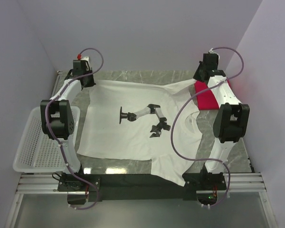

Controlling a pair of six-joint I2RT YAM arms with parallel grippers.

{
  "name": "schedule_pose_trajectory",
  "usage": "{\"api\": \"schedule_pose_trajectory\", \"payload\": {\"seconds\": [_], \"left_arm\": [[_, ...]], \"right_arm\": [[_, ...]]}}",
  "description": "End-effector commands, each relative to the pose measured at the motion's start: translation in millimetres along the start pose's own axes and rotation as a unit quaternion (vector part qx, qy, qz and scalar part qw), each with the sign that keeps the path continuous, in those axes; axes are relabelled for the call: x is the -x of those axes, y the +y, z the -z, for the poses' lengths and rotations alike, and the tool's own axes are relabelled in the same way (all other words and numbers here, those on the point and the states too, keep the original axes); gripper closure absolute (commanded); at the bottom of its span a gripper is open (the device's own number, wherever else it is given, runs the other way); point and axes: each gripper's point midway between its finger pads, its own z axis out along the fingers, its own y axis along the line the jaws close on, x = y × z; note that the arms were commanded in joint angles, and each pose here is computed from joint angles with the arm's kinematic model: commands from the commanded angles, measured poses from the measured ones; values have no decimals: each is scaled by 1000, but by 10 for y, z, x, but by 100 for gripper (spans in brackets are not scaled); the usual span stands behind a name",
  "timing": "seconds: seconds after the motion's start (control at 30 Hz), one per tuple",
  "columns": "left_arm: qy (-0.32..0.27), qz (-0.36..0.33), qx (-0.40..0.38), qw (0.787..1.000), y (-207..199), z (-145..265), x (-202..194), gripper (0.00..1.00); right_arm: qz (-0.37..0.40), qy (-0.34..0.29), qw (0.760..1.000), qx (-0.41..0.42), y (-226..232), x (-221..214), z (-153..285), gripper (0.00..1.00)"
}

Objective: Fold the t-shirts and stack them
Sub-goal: Fold the tshirt

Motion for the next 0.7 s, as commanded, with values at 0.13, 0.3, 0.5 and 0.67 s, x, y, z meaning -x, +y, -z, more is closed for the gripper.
{"api": "schedule_pose_trajectory", "payload": {"seconds": [0.13,0.3,0.5,0.67], "left_arm": [[-55,-114,-17,992,-32,126,596,99],[-54,-134,-14,989,-3,220,568,99],[-37,-120,0,992,72,225,327,99],[-27,-103,21,994,142,220,269,99]], "right_arm": [[-21,-9,1000,-19,85,68,492,100],[-22,-6,999,-31,84,40,654,100],[-24,18,999,-34,137,-133,872,100],[-24,42,998,-30,154,-344,1019,100]]}}
